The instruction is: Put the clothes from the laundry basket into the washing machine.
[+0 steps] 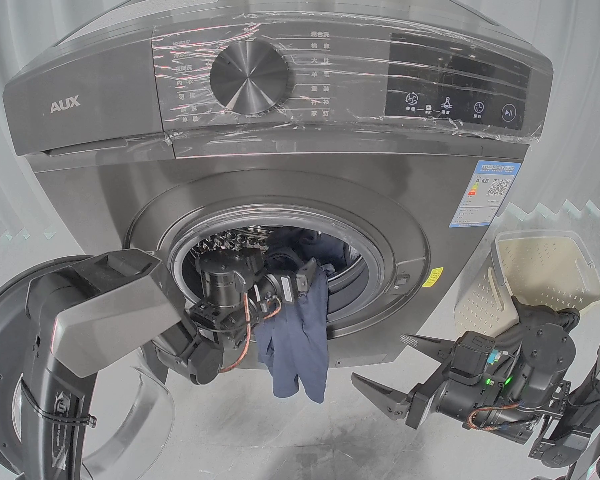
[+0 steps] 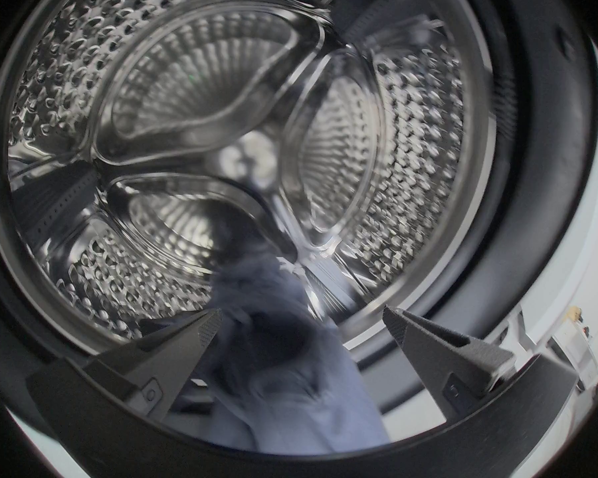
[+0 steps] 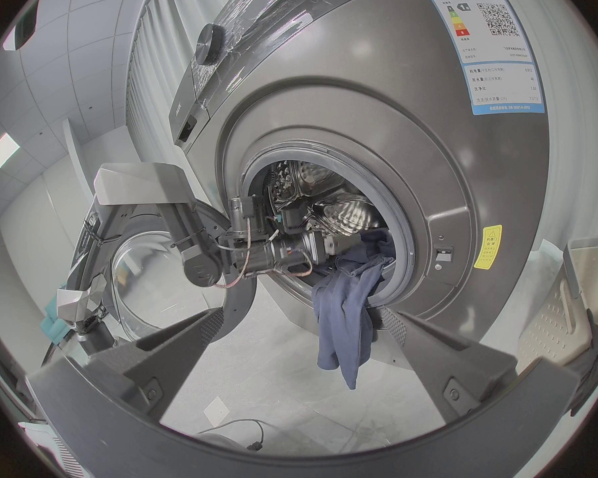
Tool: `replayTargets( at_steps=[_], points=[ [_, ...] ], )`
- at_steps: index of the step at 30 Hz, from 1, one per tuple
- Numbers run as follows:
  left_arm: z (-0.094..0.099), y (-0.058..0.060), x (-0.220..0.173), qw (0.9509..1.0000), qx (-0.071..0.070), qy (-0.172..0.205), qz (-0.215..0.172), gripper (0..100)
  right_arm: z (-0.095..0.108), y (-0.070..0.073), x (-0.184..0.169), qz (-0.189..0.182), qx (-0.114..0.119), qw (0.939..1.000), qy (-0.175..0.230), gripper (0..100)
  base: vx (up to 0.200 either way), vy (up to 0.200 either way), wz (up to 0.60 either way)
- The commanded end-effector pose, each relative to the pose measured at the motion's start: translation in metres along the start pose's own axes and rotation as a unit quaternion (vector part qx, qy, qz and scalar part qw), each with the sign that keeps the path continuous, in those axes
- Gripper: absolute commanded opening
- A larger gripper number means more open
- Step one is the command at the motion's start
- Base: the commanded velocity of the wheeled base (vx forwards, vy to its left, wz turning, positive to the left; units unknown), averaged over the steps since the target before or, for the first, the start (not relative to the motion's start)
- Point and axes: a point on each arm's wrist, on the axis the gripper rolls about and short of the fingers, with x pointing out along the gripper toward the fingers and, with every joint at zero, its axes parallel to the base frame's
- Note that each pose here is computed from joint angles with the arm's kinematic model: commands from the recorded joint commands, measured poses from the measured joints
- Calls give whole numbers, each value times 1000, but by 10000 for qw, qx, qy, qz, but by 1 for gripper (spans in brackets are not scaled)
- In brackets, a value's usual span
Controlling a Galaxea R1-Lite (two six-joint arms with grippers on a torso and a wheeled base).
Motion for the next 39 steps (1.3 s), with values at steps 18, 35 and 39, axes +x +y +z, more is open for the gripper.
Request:
replayTargets(
  at_steps=[18, 35, 39],
  points=[
    [-72, -18, 10, 9973, 435, 491, -323, 100, 0, 3, 0, 71, -6, 10000, -6, 100, 0, 0, 0],
    [-48, -4, 37, 9982, 519, -264, -139, 0, 2, 3, 1, 93, -1, 9999, -41, 100, 0, 0, 0],
    [-15, 9, 48, 9953, 460, -839, 131, 0, 2, 2, 2, 89, 1, 9999, -65, 100, 0, 0, 0]
  ],
)
